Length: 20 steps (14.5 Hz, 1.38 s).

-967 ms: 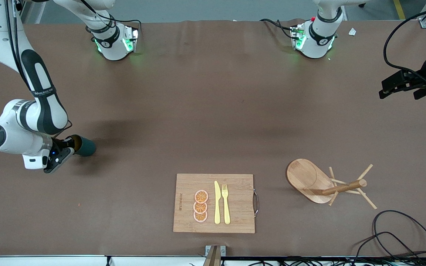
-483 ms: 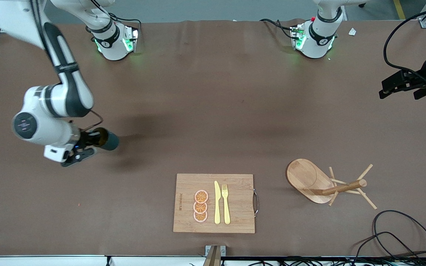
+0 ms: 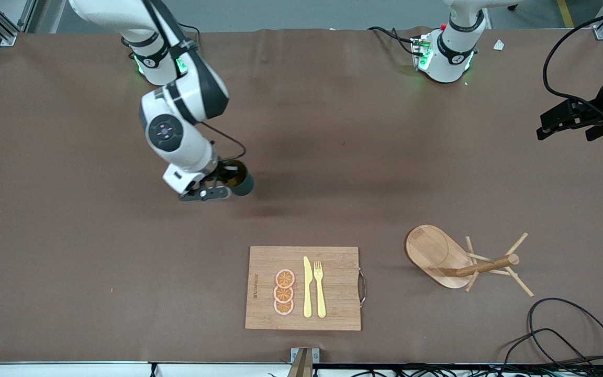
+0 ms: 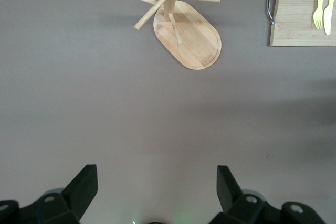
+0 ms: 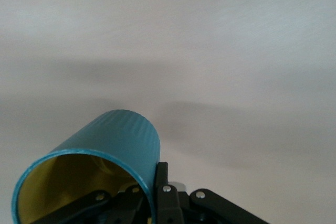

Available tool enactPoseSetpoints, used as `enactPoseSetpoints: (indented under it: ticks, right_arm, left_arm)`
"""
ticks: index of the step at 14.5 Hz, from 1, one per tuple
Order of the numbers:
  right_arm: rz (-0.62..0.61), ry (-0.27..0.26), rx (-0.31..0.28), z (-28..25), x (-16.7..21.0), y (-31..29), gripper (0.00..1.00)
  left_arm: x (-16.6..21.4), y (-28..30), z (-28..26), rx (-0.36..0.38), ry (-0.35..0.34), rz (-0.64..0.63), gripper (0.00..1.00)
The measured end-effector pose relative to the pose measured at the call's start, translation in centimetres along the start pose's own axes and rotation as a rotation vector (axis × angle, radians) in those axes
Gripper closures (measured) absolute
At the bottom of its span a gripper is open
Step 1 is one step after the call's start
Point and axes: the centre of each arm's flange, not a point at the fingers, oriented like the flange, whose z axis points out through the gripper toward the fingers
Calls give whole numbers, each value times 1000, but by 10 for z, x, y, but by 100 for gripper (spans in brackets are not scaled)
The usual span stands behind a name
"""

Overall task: Pass cup and hang on rack
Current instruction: 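Lift the teal mug and carry it toward the table middle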

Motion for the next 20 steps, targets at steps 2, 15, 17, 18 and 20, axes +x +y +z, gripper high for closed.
enactPoseSetpoints:
  ticks: [2,15,17,18,20]
  right_arm:
    - [-13,-13,26,8,-8,-34,95]
    - [-12,0,6,108,-24,-160,95]
    - [-19,4,5,110,-25,-164,94]
    - [-19,4,4,111,-26,-165,94]
    - [-12,1,1,114,-26,-165,81]
  left_arm:
    - [0,0,0,0,0,0,0]
    - [0,2,1,0,-1,4,0]
    - [0,3,1,0,-1,5,0]
    - [0,4,1,0,-1,8,0]
    - [0,9,1,0,-2,17,0]
